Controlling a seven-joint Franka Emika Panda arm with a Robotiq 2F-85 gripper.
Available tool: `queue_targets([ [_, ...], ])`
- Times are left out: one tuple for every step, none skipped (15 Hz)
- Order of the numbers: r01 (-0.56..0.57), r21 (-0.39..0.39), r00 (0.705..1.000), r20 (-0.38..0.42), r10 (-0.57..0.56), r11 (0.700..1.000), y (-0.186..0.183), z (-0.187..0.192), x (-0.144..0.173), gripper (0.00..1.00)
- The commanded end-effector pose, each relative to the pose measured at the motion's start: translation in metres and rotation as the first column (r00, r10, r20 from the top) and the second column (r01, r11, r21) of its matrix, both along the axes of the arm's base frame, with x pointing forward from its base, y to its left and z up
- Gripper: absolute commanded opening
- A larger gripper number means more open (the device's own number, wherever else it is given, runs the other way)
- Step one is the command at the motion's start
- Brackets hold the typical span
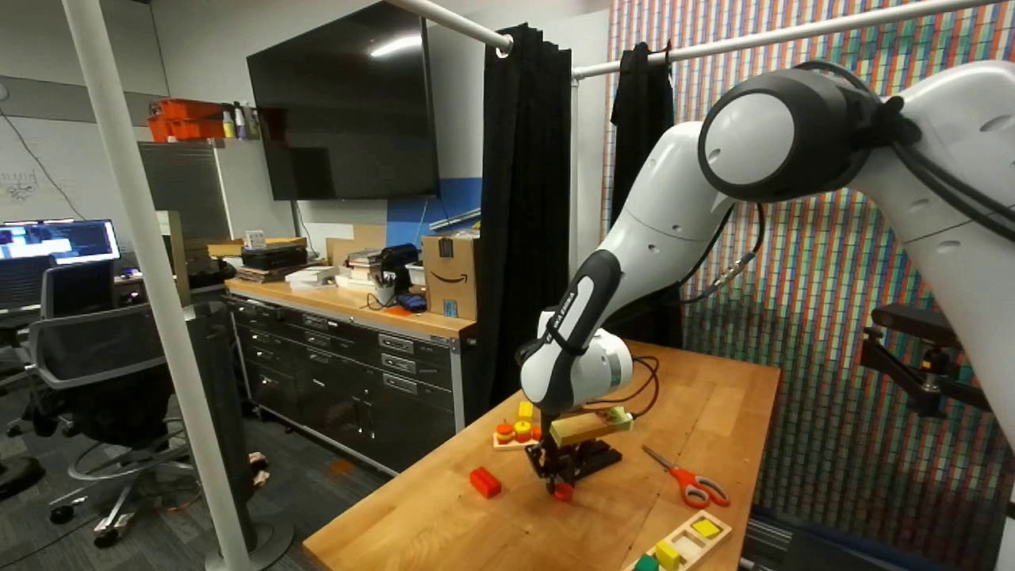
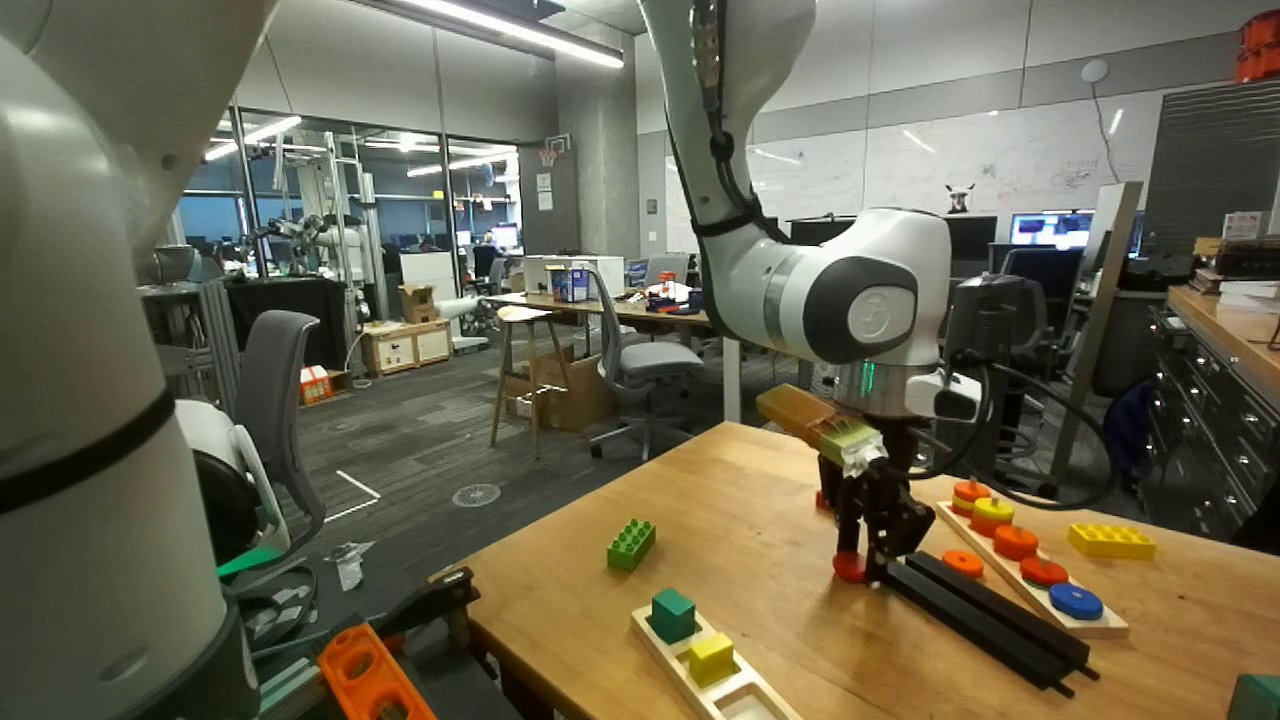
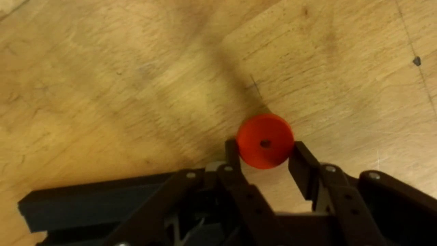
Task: Place the orange ring on the left on the wooden board
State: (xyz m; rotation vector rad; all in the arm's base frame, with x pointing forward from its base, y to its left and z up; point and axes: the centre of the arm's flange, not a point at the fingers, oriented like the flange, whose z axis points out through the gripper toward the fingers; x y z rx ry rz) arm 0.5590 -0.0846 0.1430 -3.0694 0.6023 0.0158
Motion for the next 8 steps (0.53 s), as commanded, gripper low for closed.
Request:
queue_targets([
  [-0.026, -0.063, 0.999, 0.022, 0.027, 0.998, 0.008, 0.04, 0.02, 0.18],
  [-0.035, -0.075, 0.999, 0.028, 0.038, 0.997, 0.009, 0.047, 0.025, 0.18],
  [-0.046, -0.095, 0.998, 0.038, 0.05, 0.994, 0.011, 0.058, 0.033, 0.18],
  [-0.054, -0.106, 0.997, 0.048, 0.059, 0.993, 0.013, 0.068, 0.039, 0.18],
  [-0.063, -0.123, 0.996, 0.061, 0.071, 0.99, 0.014, 0.077, 0.048, 0.18],
  [-0.07, -0.135, 0.994, 0.071, 0.08, 0.988, 0.016, 0.086, 0.055, 0.18],
  [-0.075, -0.147, 0.993, 0.083, 0.088, 0.986, 0.015, 0.094, 0.064, 0.18],
  [-0.077, -0.158, 0.991, 0.095, 0.092, 0.984, 0.014, 0.1, 0.071, 0.18],
])
